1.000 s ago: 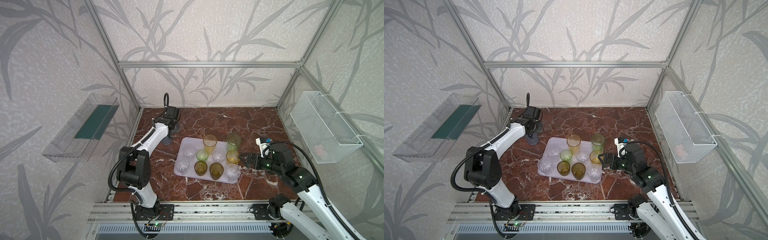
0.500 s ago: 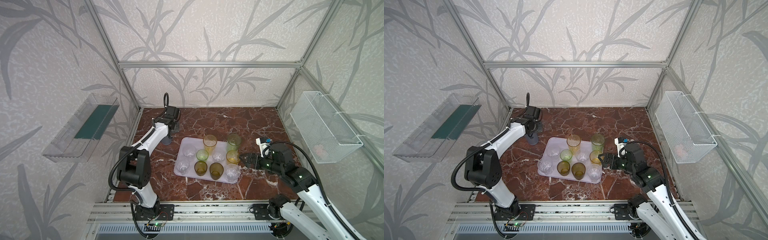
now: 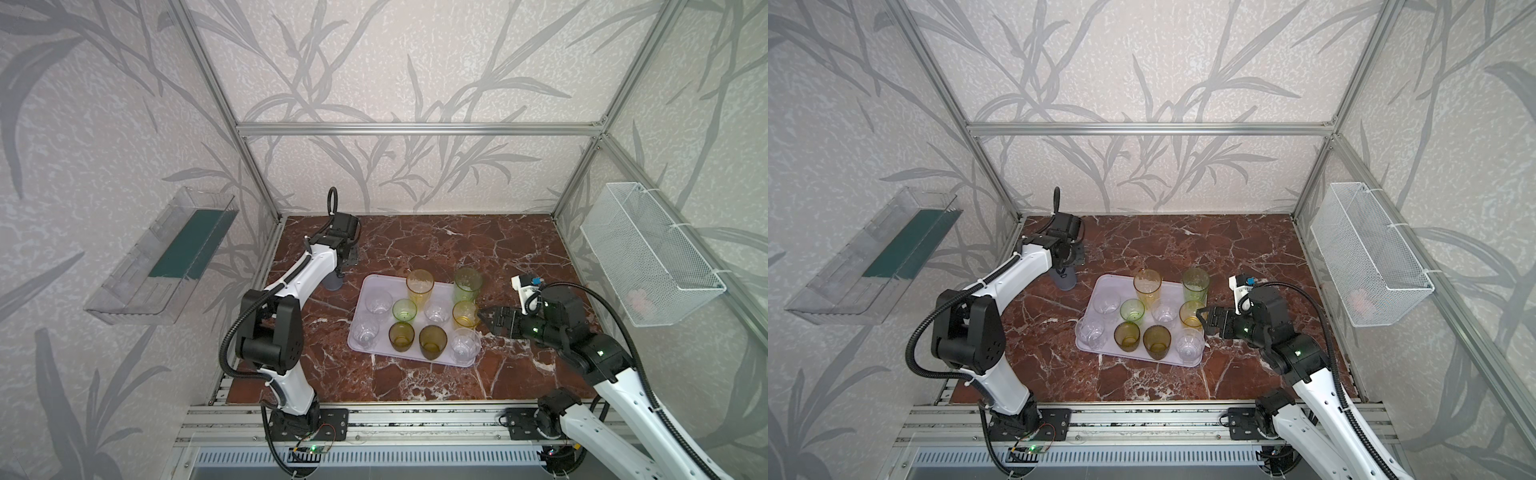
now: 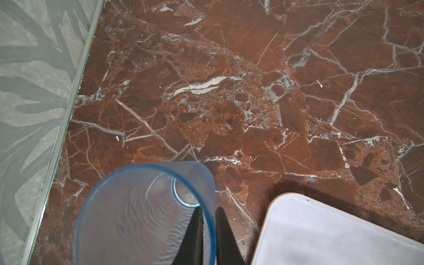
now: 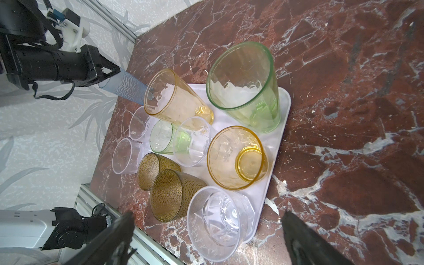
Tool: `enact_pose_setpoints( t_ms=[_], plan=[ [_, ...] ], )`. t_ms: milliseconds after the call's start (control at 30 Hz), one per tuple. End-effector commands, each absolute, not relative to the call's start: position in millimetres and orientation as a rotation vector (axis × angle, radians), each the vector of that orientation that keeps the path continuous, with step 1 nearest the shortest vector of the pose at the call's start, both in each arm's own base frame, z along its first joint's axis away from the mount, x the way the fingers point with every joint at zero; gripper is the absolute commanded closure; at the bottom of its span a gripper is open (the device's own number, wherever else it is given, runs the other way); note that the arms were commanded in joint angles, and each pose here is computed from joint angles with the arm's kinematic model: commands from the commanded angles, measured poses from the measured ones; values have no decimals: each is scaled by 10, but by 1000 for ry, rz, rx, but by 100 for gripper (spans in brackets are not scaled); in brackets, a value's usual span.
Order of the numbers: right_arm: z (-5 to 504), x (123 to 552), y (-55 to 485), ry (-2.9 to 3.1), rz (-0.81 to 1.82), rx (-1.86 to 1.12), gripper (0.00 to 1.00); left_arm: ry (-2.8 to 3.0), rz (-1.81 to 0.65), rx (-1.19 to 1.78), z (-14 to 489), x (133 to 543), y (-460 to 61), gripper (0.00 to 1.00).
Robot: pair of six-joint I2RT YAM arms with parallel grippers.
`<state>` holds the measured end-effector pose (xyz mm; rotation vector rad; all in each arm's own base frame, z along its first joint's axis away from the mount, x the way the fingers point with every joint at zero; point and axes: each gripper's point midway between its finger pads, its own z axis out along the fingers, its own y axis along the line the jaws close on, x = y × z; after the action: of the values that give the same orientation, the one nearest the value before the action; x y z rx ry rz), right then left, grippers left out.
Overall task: Place the glasses into the tray
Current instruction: Pick up the glass from the top-left of the table.
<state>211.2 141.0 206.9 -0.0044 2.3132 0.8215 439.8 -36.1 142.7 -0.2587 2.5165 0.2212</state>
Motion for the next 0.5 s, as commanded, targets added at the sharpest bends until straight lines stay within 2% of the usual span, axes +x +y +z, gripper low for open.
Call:
enact_pose_setpoints(
  t_ms=[0,167,467],
  plan=[
    [2165,2128,1391,2292,818,7,1,2533,231,-258,1437,4410,-346,93],
    [2167,2122,1381,2289,815,9,1,2554,219,-257,1469,4385,-365,100],
    [2149,2109,1368,2292,809,14,1,2554,39,-232,1592,4348,-581,100]
  ],
)
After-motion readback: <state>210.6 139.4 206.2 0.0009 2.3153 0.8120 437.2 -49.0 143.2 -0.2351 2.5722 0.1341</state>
